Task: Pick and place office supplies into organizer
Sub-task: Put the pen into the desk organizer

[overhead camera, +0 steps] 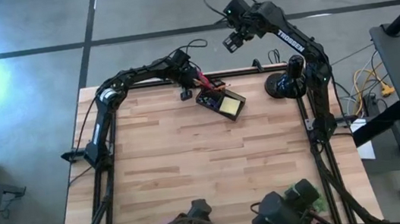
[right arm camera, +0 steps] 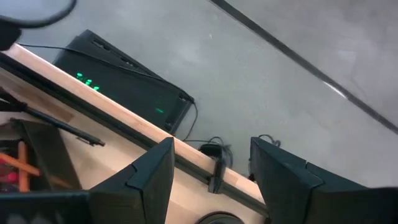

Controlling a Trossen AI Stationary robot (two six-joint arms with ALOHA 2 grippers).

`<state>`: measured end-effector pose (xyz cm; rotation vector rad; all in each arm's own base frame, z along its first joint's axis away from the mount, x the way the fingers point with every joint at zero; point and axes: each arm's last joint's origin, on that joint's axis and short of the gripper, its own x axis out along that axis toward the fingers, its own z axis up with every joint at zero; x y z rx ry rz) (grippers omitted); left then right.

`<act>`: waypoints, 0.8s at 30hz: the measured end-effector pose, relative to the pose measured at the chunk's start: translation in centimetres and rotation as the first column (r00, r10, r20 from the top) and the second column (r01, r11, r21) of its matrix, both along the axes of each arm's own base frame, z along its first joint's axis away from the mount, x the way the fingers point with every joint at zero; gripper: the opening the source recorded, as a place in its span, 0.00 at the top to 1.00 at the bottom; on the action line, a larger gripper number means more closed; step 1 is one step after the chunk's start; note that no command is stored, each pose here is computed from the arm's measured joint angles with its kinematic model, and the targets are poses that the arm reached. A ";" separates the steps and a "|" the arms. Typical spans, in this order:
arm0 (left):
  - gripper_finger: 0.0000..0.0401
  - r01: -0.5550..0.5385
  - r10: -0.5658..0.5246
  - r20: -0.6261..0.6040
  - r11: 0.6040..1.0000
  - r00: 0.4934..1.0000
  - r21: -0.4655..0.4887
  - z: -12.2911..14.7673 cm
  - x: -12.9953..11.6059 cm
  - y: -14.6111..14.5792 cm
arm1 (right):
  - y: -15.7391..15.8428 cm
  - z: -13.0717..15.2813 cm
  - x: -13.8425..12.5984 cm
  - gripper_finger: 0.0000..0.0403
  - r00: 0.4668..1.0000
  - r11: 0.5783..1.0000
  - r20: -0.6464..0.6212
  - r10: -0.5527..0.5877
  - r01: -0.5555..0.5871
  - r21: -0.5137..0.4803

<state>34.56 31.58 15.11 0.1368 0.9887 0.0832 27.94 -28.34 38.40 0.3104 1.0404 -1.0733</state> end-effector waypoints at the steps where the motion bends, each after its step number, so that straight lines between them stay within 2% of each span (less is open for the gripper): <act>1: 1.00 -0.002 0.002 -0.004 1.000 1.000 0.004 0.0 0.0 0.0 | 0.0 0.0 0.1 0.50 1.000 1.000 0.016 0.003 -0.003 0.009; 5: 1.00 -0.005 0.005 -0.021 1.000 1.000 0.001 -0.1 -0.1 -0.1 | -0.8 -0.3 -0.1 0.51 0.975 0.990 0.220 -0.007 -0.025 0.142; 8: 1.00 -0.005 0.006 -0.024 1.000 1.000 0.003 -0.1 -0.2 0.0 | -2.3 -1.2 -0.7 0.55 0.914 0.956 0.395 -0.098 -0.025 0.293; 10: 1.00 -0.008 0.008 -0.029 1.000 1.000 0.007 -0.1 -0.2 0.0 | -3.4 -2.1 -1.4 0.58 0.872 0.927 0.459 -0.169 -0.016 0.374; 14: 1.00 -0.001 0.002 -0.044 1.000 0.999 0.019 -0.2 -0.2 -0.1 | -4.6 -4.8 -2.6 0.65 0.872 0.887 0.418 -0.256 0.040 0.459; 17: 1.00 0.001 0.000 -0.045 1.000 0.999 0.020 -0.2 -0.2 -0.1 | -4.7 -7.5 -2.8 0.66 0.893 0.854 0.381 -0.240 0.008 0.521; 19: 1.00 0.001 0.000 -0.046 1.000 0.999 0.019 -0.2 -0.2 -0.1 | -4.8 -9.2 -2.5 0.66 0.888 0.837 0.399 -0.231 -0.028 0.546; 22: 1.00 0.000 0.000 -0.046 1.000 0.999 0.019 -0.2 -0.2 -0.1 | -4.9 -11.5 -1.8 0.64 0.858 0.822 0.425 -0.289 -0.005 0.569; 24: 1.00 0.000 0.001 -0.047 1.000 0.999 0.019 -0.2 -0.2 -0.1 | -5.0 -12.9 -1.5 0.62 0.811 0.796 0.468 -0.351 -0.005 0.605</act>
